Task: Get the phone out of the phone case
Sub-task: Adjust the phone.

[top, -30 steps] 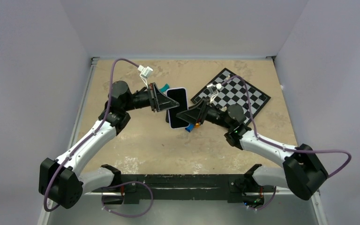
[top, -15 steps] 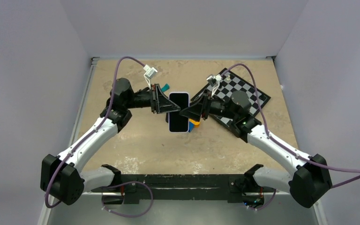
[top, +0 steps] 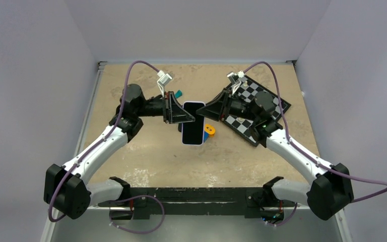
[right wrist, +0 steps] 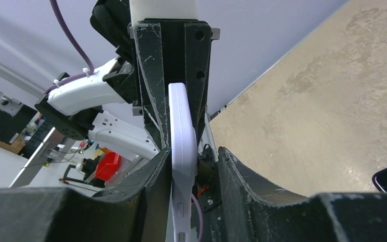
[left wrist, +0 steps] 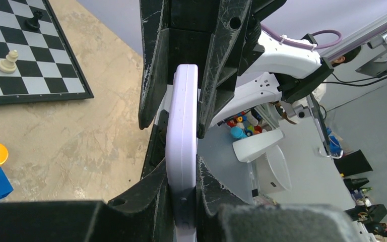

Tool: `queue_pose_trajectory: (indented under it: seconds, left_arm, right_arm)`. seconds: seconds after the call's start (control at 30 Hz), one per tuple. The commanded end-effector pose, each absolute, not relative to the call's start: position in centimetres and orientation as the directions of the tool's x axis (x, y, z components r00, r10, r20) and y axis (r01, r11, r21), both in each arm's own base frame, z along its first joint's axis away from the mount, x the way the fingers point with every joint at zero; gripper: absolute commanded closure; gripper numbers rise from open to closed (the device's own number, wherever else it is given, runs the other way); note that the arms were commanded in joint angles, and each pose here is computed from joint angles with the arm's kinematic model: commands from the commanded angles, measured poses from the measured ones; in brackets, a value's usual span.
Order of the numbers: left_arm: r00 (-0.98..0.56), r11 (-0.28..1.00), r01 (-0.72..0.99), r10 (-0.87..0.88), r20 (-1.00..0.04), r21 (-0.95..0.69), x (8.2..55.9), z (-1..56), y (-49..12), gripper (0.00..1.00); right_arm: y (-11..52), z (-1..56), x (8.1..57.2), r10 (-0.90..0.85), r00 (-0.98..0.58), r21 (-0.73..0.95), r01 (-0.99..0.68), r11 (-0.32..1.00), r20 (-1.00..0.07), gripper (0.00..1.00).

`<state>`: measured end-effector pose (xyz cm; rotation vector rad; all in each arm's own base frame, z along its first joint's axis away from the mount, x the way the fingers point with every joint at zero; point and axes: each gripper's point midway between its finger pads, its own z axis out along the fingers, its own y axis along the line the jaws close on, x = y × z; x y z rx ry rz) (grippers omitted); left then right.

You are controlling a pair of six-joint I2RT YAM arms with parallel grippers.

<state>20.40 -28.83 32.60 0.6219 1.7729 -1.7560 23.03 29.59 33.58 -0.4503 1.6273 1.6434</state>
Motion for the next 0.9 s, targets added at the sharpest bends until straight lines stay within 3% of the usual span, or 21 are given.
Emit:
queue_pose_trajectory:
  seconds: [0.0,0.1,0.13,0.2,0.27,0.37,0.4,0.47,0.57,0.7,0.87]
  left_arm:
    - [-0.644,-0.055,0.765,-0.056,-0.763,-0.642,18.9,36.1,-29.0,1.0]
    - [-0.646,-0.052,0.763,-0.051,-0.762,-0.644,18.9,36.1,-29.1,1.0]
    - [-0.65,-0.05,0.76,-0.045,-0.759,-0.648,18.9,36.0,-29.2,1.0]
    - [-0.653,-0.044,0.758,-0.041,-0.757,-0.651,19.0,35.9,-29.2,1.0]
    - [-0.651,-0.027,0.759,-0.049,-0.758,-0.65,19.2,35.9,-29.2,0.96]
    - [-0.658,0.087,0.743,-0.088,-0.748,-0.663,19.8,34.6,-28.5,0.56]
    - [-0.65,0.138,0.739,-0.113,-0.751,-0.66,19.9,34.0,-28.0,0.46]
    - [-0.656,0.224,0.705,-0.153,-0.739,-0.673,19.6,31.8,-26.8,0.37]
    - [-0.69,0.242,0.651,-0.208,-0.693,-0.72,18.2,29.7,-25.7,0.37]
    - [-0.742,0.164,0.594,-0.269,-0.615,-0.788,16.4,28.6,-25.2,0.4]
    - [-0.745,0.13,0.595,-0.28,-0.605,-0.793,16.3,29.1,-25.3,0.39]
  right_arm:
    - [29.6,37.0,23.2,0.318,-0.598,0.646,-0.761,0.063,-0.736,0.61]
    - [29.7,37.2,23.2,0.319,-0.598,0.645,-0.762,0.059,-0.735,0.67]
    - [29.7,37.2,23.2,0.318,-0.598,0.645,-0.762,0.059,-0.736,0.73]
    - [29.7,37.1,23.3,0.315,-0.6,0.646,-0.76,0.061,-0.735,0.99]
    - [29.7,37.3,23.1,0.323,-0.605,0.65,-0.758,0.045,-0.728,1.0]
    - [28.9,37.8,23.4,0.382,-0.623,0.686,-0.726,0.043,-0.683,1.0]
    - [28.6,37.9,23.7,0.399,-0.627,0.699,-0.713,0.052,-0.67,1.0]
    - [28.1,38.2,24.0,0.423,-0.633,0.715,-0.697,0.055,-0.649,1.0]
    - [27.9,38.7,24.0,0.448,-0.641,0.724,-0.69,0.022,-0.624,1.0]
    - [27.9,38.9,23.7,0.464,-0.669,0.733,-0.677,-0.06,-0.58,1.0]
    - [28.4,38.3,23.6,0.452,-0.695,0.738,-0.666,-0.11,-0.56,1.0]
